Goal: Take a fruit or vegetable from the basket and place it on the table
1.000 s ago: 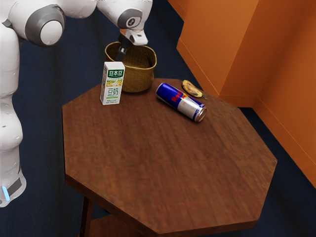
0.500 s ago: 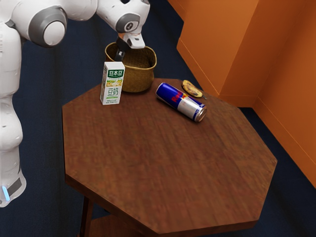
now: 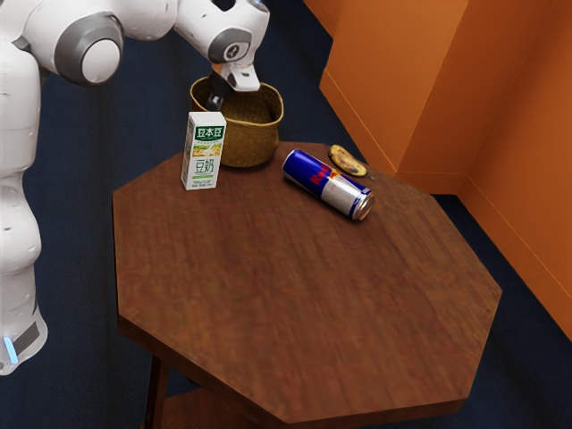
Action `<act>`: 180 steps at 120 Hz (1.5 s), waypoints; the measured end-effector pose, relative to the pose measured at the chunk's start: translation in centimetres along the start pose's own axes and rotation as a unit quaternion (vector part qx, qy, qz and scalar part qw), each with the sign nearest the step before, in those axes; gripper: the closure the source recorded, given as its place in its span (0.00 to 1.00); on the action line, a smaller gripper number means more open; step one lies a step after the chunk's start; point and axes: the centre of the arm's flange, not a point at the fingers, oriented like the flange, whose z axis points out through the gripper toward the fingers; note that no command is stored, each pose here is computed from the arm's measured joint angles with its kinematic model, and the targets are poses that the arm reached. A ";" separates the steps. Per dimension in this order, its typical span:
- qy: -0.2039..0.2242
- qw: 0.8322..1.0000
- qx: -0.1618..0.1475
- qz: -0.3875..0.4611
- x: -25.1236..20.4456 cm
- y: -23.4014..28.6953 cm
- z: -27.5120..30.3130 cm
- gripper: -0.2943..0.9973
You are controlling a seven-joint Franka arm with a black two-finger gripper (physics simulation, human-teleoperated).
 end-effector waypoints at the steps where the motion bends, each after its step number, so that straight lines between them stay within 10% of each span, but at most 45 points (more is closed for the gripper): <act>1: 0.000 1.000 0.000 0.000 0.0 0.0 0.0 0.22; 30: -0.006 1.000 -0.005 0.004 0.4 -0.1 0.9 0.23; 69: -0.007 1.000 -0.001 0.003 0.2 -0.4 1.1 0.59; 180: 0.058 0.998 0.025 -0.015 2.0 -0.9 -3.7 0.54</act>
